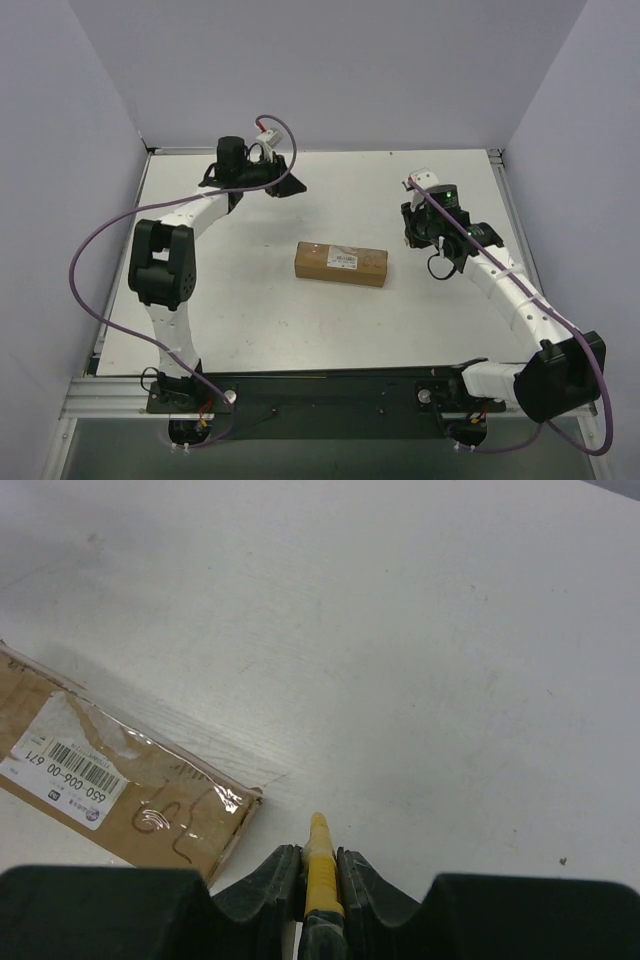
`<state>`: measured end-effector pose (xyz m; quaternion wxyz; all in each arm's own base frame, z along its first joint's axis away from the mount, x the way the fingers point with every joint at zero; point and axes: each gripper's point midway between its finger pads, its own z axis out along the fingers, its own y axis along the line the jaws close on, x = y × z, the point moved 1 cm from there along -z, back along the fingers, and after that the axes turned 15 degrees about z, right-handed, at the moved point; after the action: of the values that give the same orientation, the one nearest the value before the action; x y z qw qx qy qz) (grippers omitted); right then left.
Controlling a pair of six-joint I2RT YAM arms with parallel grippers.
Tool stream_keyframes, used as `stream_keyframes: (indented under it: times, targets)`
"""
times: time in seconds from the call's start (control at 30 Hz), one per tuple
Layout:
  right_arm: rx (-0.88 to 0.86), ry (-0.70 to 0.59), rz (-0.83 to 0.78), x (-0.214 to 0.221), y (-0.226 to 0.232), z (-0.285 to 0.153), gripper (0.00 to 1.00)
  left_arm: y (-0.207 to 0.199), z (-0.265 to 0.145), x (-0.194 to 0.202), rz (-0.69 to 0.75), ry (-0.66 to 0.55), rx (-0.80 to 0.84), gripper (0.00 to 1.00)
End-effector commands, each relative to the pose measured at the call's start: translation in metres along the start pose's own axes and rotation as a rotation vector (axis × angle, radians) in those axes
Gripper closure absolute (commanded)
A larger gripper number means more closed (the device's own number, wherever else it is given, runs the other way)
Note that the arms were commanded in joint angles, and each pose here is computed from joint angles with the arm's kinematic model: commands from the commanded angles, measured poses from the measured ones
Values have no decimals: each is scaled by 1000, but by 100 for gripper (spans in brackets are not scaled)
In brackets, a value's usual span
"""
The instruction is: Unpack the express box
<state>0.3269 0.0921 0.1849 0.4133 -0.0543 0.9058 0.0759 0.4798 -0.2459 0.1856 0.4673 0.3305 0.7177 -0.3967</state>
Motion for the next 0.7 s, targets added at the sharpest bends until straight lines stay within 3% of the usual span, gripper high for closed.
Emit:
stream_keyframes:
  times: [0.0,0.13,0.43,0.67]
  targets:
    - [23,27,-22,11,5,16,100,-12,2,18,38,30,-20,60]
    - [-17,58,-70,21,21,24,100,-32,0,36,80,98,25,61]
    - [-125,138,-167,41,56,33,100,-73,-49,76,-2,163,27,62]
    - [-159,101,-210,18,82,58,100,-97,-88,98,-13,180,-7,62]
